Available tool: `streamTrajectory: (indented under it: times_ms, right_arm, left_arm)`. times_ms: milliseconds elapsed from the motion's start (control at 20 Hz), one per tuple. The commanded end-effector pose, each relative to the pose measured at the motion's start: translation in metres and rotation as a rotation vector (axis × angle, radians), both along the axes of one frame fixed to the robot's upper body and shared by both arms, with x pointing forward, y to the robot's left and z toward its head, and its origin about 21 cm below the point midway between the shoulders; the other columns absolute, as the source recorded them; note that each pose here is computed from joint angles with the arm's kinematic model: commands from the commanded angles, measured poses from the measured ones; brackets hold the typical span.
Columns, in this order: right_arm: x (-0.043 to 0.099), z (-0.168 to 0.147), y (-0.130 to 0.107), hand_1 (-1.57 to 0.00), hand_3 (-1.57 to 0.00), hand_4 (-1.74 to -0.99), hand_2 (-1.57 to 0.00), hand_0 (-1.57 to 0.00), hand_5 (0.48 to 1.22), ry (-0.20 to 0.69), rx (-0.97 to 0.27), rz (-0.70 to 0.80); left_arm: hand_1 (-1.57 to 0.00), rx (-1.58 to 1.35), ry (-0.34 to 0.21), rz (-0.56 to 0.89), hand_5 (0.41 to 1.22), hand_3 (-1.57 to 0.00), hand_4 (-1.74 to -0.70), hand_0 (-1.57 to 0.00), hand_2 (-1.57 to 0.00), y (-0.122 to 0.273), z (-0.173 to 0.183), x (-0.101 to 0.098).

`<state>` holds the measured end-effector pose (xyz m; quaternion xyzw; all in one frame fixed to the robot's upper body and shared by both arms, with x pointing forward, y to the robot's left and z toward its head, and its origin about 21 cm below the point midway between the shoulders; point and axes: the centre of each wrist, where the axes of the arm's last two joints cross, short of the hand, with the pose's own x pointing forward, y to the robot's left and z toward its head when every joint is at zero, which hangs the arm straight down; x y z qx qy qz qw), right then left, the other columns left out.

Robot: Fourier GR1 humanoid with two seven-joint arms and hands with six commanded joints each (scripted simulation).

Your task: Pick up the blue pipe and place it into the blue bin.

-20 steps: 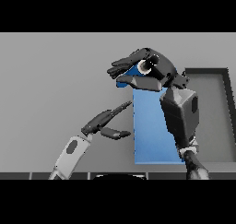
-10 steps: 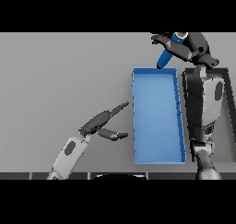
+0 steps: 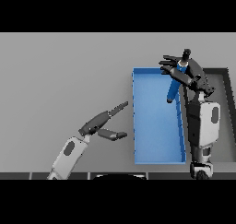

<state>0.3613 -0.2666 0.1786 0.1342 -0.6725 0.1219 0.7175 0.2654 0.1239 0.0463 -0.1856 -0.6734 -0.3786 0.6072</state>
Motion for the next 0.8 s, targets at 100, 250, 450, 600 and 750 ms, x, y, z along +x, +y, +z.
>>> streamTrajectory:
  times_ms: [100,250,450,600,750]
  right_arm:
    - [-0.01,-0.025,0.0,-1.57,-1.57,-1.741,-1.57,-1.57,1.221,0.086,-0.07,-0.083]
    - [-0.015,-0.048,0.002,-1.57,-1.26,-1.741,-1.57,-1.57,1.221,0.187,-0.114,-0.14]
    - [-0.015,-0.075,0.004,-1.55,-0.85,-1.741,-1.57,-1.57,1.221,0.319,-0.229,-0.205]
    - [-0.009,-0.088,0.006,-0.85,-0.5,-1.503,-0.86,-0.94,1.221,0.425,-0.314,-0.214]
    - [-0.009,-0.083,0.006,-0.44,-0.26,-1.275,-0.44,-0.48,1.186,0.477,-0.42,-0.125]
  left_arm:
    - [0.0,-0.005,0.004,-0.007,0.425,0.0,-0.88,0.0,0.0,0.001,-0.001,-0.004]
    - [0.0,0.002,0.007,0.001,0.42,0.0,-0.89,0.0,0.0,0.002,-0.002,-0.001]
    - [0.0,-0.001,-0.001,-0.006,0.421,0.0,-0.88,0.0,0.0,-0.002,-0.002,-0.004]
    - [0.0,0.004,-0.001,-0.005,0.422,0.0,-0.88,0.0,0.0,0.0,-0.002,-0.005]
    - [0.0,0.01,0.007,-0.004,0.428,0.0,-0.88,0.0,0.0,0.0,-0.003,-0.006]
